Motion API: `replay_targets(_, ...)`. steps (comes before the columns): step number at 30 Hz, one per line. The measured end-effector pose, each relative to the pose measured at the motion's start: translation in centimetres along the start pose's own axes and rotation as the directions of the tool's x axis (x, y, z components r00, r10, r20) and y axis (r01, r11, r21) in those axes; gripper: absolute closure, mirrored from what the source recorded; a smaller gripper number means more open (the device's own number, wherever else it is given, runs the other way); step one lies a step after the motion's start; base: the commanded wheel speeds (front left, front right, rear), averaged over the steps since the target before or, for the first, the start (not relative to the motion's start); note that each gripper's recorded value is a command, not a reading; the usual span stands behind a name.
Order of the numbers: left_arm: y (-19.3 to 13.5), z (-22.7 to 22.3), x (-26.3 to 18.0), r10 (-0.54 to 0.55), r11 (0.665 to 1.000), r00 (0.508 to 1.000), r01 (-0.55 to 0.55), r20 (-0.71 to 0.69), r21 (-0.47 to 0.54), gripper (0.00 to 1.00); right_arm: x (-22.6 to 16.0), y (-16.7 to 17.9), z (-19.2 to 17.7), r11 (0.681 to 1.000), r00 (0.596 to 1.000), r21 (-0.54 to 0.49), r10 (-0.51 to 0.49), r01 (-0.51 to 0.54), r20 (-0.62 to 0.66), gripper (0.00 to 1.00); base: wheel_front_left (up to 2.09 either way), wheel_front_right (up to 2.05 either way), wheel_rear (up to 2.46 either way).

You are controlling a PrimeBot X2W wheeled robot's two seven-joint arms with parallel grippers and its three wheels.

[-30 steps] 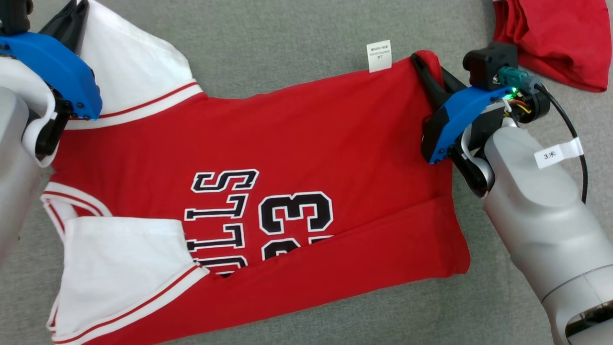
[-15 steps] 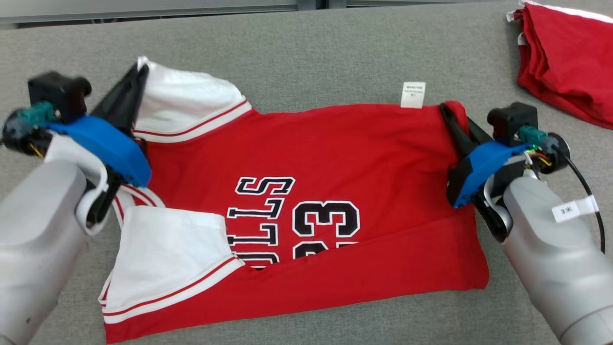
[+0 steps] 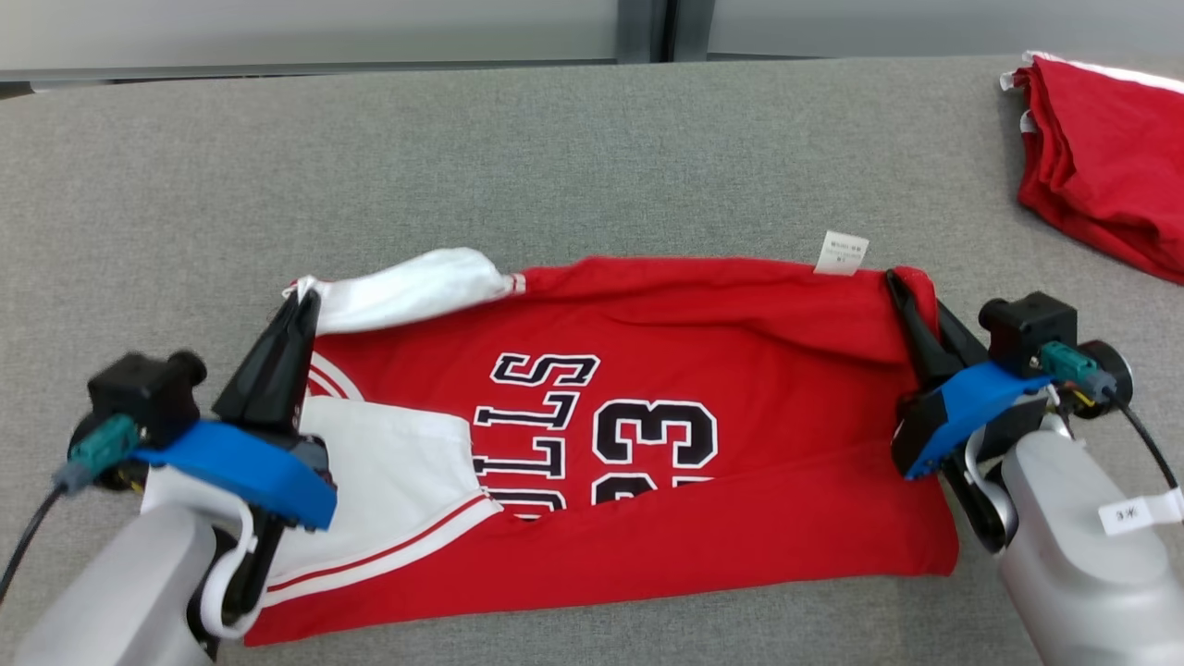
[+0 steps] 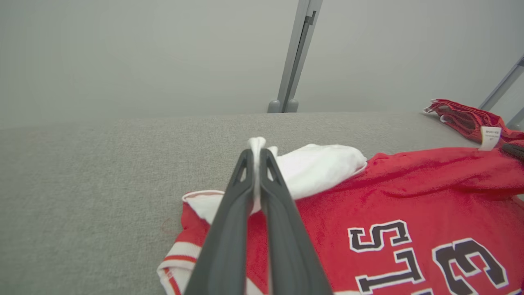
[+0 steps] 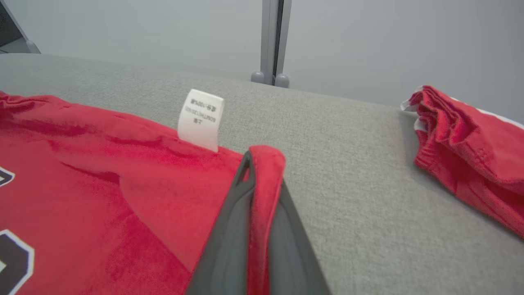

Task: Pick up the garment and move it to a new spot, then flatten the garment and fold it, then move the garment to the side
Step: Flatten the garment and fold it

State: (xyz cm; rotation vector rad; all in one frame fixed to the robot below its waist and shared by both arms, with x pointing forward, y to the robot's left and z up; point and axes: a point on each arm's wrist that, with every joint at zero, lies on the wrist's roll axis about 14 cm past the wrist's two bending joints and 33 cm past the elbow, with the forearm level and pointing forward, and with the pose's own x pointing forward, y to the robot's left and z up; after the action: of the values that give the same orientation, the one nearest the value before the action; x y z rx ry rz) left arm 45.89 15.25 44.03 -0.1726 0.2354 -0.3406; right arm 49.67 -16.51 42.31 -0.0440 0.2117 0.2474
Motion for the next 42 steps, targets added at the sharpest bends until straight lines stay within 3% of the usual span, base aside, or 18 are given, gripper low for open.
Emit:
replay_targets(7,0.1,-1.4,-3.6,0.099,0.988,0.995,-0.097,0.015,-0.121,1.00,-1.4,0.6,-0.6,1.000,1.000,0.016,-0.004,0.004,0.002,1.00,0.00,0.00,0.00)
replay_targets(17,0.1,-3.5,-6.8,0.157,0.973,0.988,-0.156,-0.008,-0.169,1.00,-3.8,0.3,-0.8,0.998,0.999,0.053,-0.038,0.037,0.018,1.00,0.00,0.00,0.00)
replay_targets(18,0.2,-3.6,-7.0,0.167,0.971,0.986,-0.165,-0.006,-0.172,1.00,-4.0,0.4,-0.9,0.998,0.999,0.058,-0.041,0.040,0.019,0.91,0.00,0.00,0.00)
replay_targets(19,0.2,-3.5,-7.1,0.175,0.969,0.985,-0.172,-0.001,-0.175,0.98,-4.3,0.5,-0.9,0.997,0.999,0.064,-0.042,0.041,0.020,0.53,0.00,0.00,0.00)
replay_targets(20,0.3,-3.3,-7.2,0.180,0.968,0.984,-0.176,0.007,-0.176,0.60,-4.5,0.5,-0.8,0.997,0.999,0.072,-0.044,0.042,0.024,0.07,0.00,0.00,0.00)
replay_targets(21,0.3,-3.1,-7.2,0.183,0.969,0.983,-0.178,0.017,-0.171,0.00,-4.8,0.6,-0.6,0.996,0.998,0.081,-0.046,0.044,0.034,0.00,0.00,0.00,0.00)
replay_targets(32,2.4,1.0,-8.0,0.294,0.955,0.937,-0.279,0.190,-0.100,0.00,-6.9,-1.2,1.3,0.992,0.989,0.091,-0.102,0.092,0.111,0.00,0.00,0.00,0.00)
replay_targets(42,4.6,1.1,-10.0,0.406,0.912,0.886,-0.409,0.224,-0.035,0.00,-6.4,0.0,-4.0,0.985,0.993,0.138,-0.096,0.105,-0.070,0.00,0.00,0.00,0.00)
